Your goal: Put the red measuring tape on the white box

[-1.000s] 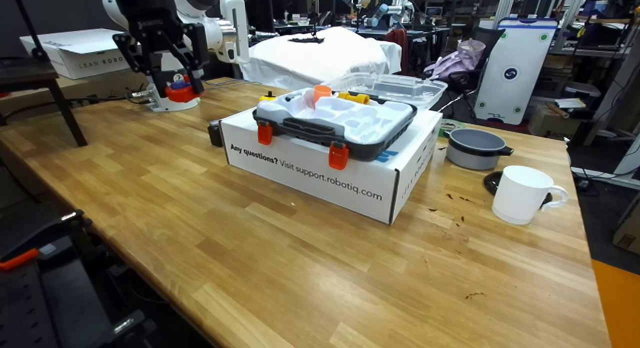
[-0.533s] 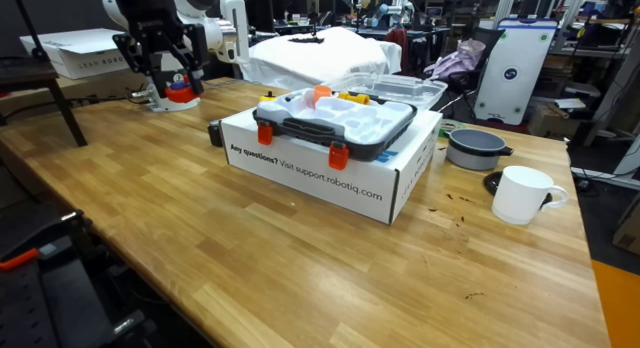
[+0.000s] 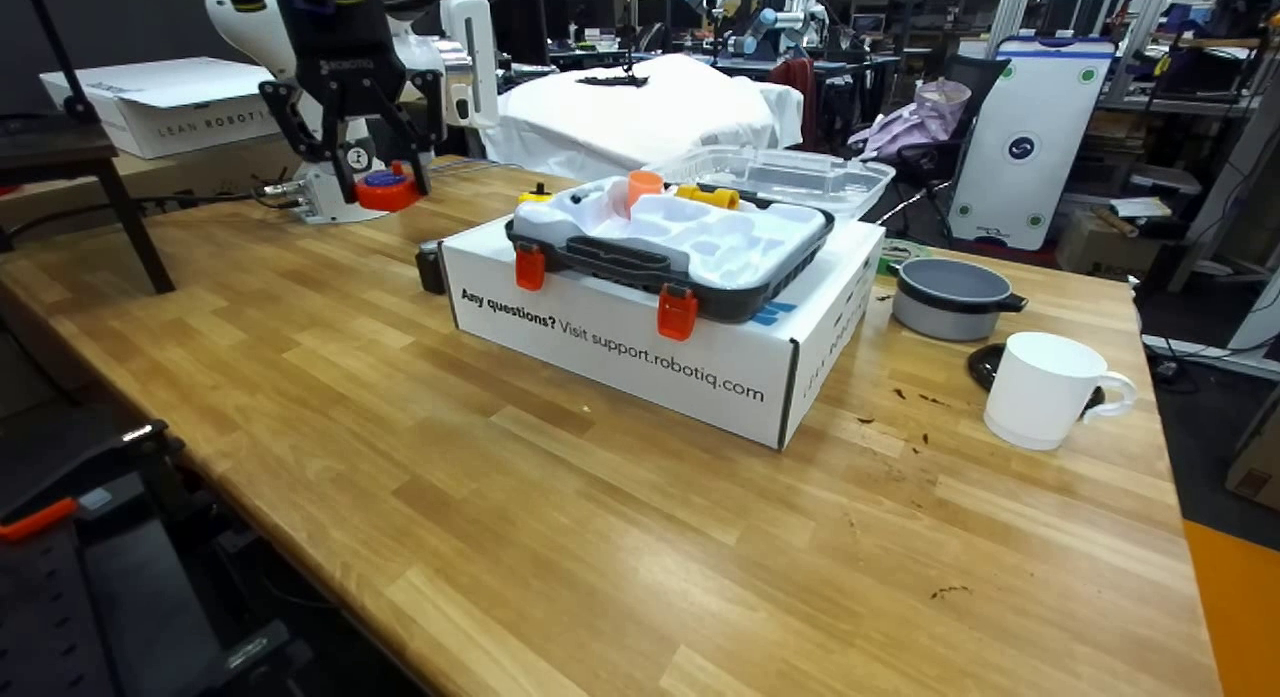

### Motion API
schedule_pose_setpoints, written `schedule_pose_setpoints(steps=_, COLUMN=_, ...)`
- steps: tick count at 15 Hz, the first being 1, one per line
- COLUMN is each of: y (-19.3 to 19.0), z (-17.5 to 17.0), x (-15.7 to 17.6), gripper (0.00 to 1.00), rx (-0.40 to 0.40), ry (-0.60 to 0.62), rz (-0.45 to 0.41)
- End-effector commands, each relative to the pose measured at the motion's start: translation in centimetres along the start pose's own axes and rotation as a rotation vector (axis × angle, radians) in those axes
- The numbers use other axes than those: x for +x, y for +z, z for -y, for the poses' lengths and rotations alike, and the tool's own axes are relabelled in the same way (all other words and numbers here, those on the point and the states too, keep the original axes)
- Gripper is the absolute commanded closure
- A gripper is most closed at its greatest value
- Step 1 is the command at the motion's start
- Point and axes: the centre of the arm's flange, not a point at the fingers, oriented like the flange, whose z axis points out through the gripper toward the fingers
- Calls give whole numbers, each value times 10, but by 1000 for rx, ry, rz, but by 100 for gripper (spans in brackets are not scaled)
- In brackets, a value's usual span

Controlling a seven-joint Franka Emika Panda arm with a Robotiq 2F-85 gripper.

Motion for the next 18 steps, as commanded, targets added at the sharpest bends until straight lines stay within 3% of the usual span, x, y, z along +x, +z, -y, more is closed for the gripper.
schedule_pose_setpoints(steps=1, y=3, z=-6, x=4, gripper=37, rx=-1, ry=-20, rz=7)
schedule_pose_setpoints(steps=8, y=9, z=-16, x=13, gripper=37, rx=6, ry=-44, rz=25)
schedule_pose_setpoints(steps=9, y=9, z=-18, x=12, gripper=62, rx=6, ry=-43, rz=31)
schedule_pose_setpoints(steps=18, y=9, z=-69, x=50, gripper=62, rx=-45, ry=-146, rz=26)
